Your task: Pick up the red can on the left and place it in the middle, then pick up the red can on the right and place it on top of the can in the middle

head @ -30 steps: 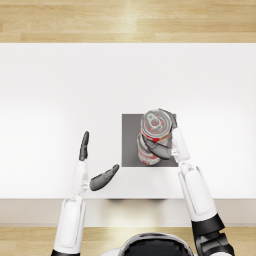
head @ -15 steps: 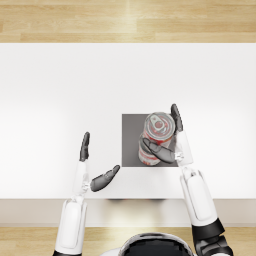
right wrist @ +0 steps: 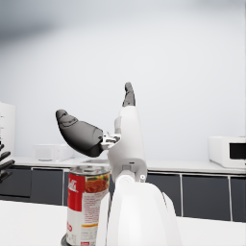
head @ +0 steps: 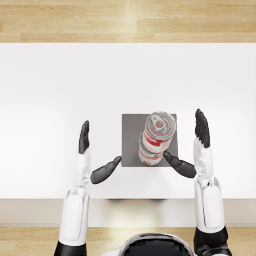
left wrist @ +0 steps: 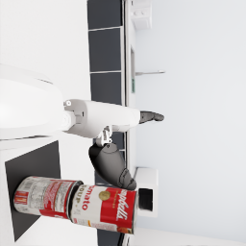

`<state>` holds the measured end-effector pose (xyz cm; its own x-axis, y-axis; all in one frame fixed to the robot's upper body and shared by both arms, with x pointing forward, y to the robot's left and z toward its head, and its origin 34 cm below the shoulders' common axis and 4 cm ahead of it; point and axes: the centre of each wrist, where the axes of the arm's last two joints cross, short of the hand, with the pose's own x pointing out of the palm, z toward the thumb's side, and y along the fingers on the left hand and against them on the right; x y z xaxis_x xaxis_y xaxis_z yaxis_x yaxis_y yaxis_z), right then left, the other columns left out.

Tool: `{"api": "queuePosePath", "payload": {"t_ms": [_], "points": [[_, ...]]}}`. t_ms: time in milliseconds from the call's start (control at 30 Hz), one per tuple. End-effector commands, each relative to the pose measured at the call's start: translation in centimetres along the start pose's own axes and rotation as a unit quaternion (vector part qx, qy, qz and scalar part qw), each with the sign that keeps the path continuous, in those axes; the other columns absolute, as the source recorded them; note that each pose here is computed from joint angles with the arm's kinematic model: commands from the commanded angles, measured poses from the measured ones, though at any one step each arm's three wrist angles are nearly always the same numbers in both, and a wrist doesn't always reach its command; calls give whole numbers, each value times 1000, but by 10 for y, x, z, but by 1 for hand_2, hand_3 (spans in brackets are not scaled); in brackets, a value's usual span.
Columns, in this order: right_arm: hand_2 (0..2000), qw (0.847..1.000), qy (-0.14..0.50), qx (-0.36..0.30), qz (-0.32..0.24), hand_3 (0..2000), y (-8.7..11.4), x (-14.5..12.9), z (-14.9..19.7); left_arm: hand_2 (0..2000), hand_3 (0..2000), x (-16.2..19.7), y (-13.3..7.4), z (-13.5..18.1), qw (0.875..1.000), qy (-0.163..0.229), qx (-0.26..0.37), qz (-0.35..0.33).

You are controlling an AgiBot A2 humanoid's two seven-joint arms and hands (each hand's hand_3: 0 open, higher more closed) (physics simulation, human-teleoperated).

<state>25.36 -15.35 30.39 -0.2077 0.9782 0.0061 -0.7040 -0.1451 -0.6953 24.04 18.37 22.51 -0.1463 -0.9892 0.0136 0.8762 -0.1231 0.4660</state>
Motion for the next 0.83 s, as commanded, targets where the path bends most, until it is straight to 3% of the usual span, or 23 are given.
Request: {"api": "queuePosePath", "payload": {"t_ms": [33, 200, 267, 833], "points": [[0, 998, 19, -18, -52, 0, 1, -27, 9, 0, 0, -12, 13, 15, 999, 6, 36, 24], [0, 994, 34, -6, -106, 0, 9, -54, 5, 0, 0, -35, 9, 20, 997, 19, 43, 68], [0, 996, 28, -2, -90, 0, 9, -46, 3, 0, 0, -40, 8, 19, 996, 21, 42, 78], [0, 993, 34, 1, -109, 0, 13, -55, 3, 0, 0, -39, 6, 16, 996, 20, 36, 79]]}}
